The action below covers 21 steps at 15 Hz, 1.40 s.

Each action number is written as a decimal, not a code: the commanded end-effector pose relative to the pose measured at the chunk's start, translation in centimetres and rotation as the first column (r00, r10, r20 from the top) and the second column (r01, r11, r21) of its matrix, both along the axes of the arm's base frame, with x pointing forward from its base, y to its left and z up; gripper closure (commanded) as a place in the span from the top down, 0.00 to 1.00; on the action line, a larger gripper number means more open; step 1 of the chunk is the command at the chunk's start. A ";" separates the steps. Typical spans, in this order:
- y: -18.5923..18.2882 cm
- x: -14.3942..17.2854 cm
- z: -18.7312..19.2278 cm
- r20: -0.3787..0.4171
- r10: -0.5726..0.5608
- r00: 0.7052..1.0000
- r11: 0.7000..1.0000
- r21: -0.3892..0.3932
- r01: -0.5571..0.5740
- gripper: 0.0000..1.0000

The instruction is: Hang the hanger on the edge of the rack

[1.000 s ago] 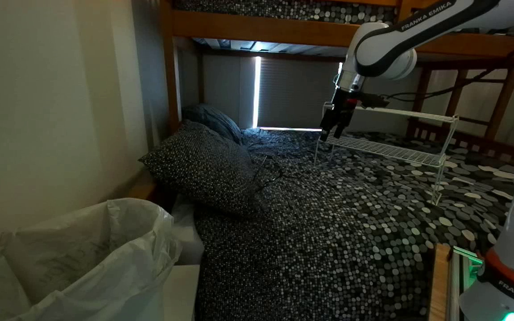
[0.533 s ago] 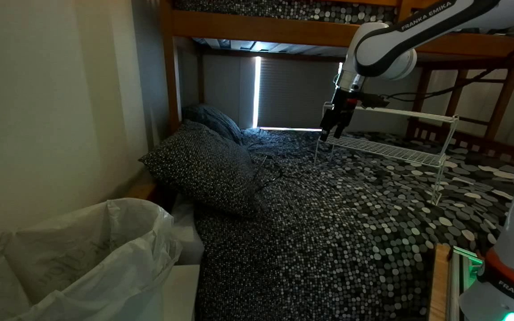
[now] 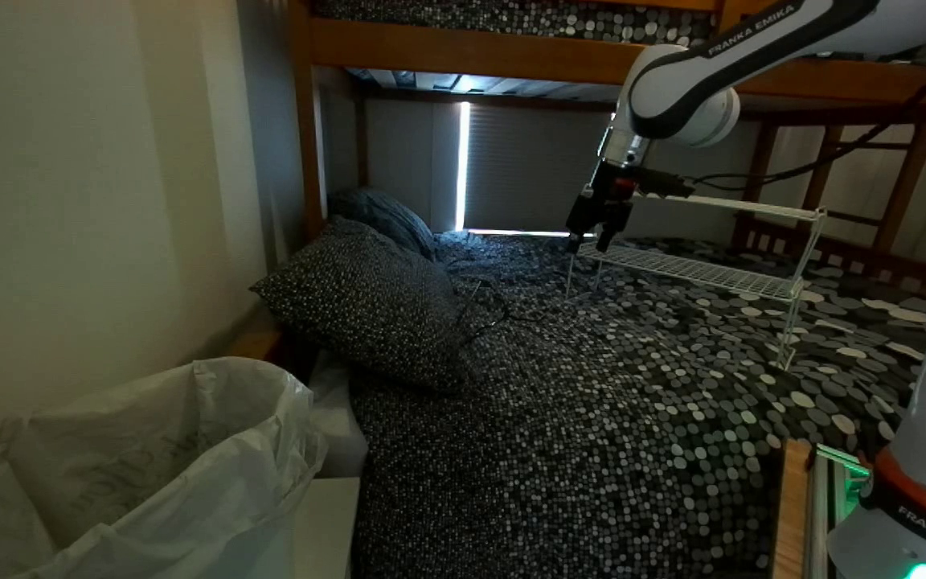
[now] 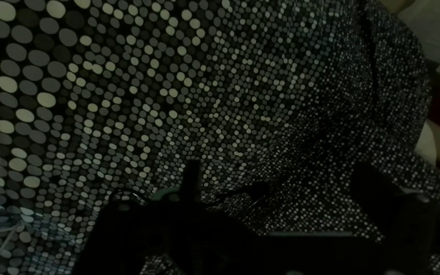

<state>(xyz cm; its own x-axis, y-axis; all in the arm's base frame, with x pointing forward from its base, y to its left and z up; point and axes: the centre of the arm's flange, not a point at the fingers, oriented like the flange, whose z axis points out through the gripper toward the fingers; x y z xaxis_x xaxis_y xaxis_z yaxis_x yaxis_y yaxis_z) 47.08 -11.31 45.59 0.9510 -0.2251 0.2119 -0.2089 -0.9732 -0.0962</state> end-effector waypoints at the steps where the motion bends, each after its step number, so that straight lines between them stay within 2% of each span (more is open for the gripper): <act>1: -2.7 5.4 -2.0 -0.001 -0.194 0.981 0.980 0.041 0.194 1.00; 5: -5.8 9.9 -5.8 -0.093 -0.373 0.923 0.925 0.042 0.378 1.00; 9: -6.0 14.7 -10.0 -0.175 -0.531 0.829 0.838 0.033 0.544 1.00; 13: -5.6 19.8 -12.8 -0.242 -0.662 0.709 0.718 0.064 0.693 1.00; 17: -6.2 22.9 -15.3 -0.246 -0.791 0.560 0.559 0.081 0.825 1.00; 18: -6.3 23.2 -15.8 -0.255 -0.818 0.516 0.516 0.074 0.854 1.00; 19: -6.1 23.1 -16.1 -0.265 -0.833 0.486 0.486 0.072 0.871 1.00; 20: -6.0 21.3 -15.3 -0.230 -0.797 0.558 0.558 0.072 0.826 1.00; 21: -6.0 21.6 -15.8 -0.230 -0.802 0.552 0.552 0.068 0.831 1.00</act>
<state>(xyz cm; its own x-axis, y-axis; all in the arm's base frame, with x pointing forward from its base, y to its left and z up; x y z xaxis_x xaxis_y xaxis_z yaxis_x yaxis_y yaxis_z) 68.65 -17.31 29.77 0.3530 -0.9352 -0.0288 -0.9308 -0.3480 -0.1118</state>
